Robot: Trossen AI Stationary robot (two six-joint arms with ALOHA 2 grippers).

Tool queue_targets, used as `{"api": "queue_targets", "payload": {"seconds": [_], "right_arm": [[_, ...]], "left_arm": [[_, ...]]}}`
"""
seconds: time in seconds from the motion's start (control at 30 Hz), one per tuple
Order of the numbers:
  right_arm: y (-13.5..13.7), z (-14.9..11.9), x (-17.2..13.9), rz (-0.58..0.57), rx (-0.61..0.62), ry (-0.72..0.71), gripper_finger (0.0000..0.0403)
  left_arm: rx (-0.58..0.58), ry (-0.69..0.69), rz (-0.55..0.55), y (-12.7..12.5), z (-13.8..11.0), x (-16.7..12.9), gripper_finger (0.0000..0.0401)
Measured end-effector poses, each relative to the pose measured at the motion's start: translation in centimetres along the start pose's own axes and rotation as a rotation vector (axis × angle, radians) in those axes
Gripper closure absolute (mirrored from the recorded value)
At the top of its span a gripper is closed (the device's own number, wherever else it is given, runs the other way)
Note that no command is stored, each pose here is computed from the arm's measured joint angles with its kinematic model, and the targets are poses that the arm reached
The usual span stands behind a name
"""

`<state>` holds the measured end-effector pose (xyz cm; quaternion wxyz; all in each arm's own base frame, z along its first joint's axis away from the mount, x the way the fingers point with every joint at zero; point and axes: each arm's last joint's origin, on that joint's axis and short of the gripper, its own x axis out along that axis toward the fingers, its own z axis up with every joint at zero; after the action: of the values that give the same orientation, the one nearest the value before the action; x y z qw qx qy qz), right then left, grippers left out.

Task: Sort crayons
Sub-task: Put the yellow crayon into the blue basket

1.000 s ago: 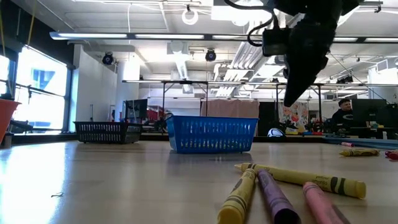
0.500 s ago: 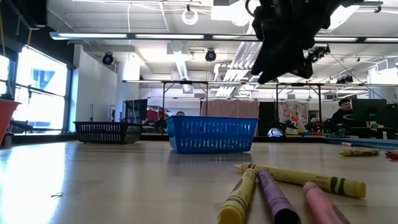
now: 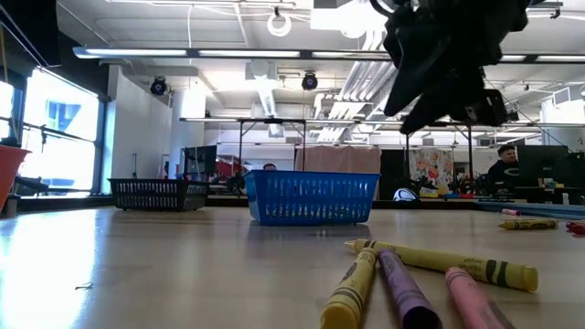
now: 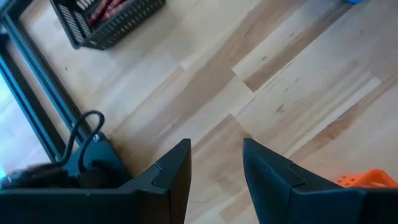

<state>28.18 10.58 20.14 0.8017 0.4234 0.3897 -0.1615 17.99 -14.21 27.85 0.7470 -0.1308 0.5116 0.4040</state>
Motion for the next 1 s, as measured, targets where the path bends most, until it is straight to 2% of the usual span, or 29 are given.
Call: {"api": "queue_targets", "payload": {"seconds": [0.13,0.3,0.37,0.5,0.63,0.77,1.0], "right_arm": [[0.8,-0.9,0.8,0.013,0.000,0.079,0.0295],[2.8,-0.6,1.2,0.026,-0.143,0.157,0.0295],[3.2,-0.1,1.4,-0.017,-0.169,0.190,0.0295],[3.7,1.8,0.8,-0.055,-0.138,0.180,0.0295],[4.3,2.1,1.4,-0.104,-0.120,0.190,0.0295],[6.6,1.5,3.1,-0.081,-0.090,0.215,0.0295],[10.1,0.5,6.2,-0.135,-0.176,0.322,0.0295]], "left_arm": [[-0.019,-0.007,-0.017,1.3,0.5,-0.1,0.0272],[-0.064,-0.048,-0.059,2.9,1.4,-0.5,0.0272],[-0.092,-0.060,-0.083,3.5,1.8,-0.7,0.0272],[-0.131,-0.061,-0.143,4.4,2.2,-1.2,0.0272],[-0.064,-0.079,-0.167,5.0,2.3,-1.6,0.0272],[-0.003,-0.127,-0.190,5.8,2.2,-2.0,0.0272],[0.102,-0.190,-0.222,7.0,2.2,-2.7,0.0272]]}}
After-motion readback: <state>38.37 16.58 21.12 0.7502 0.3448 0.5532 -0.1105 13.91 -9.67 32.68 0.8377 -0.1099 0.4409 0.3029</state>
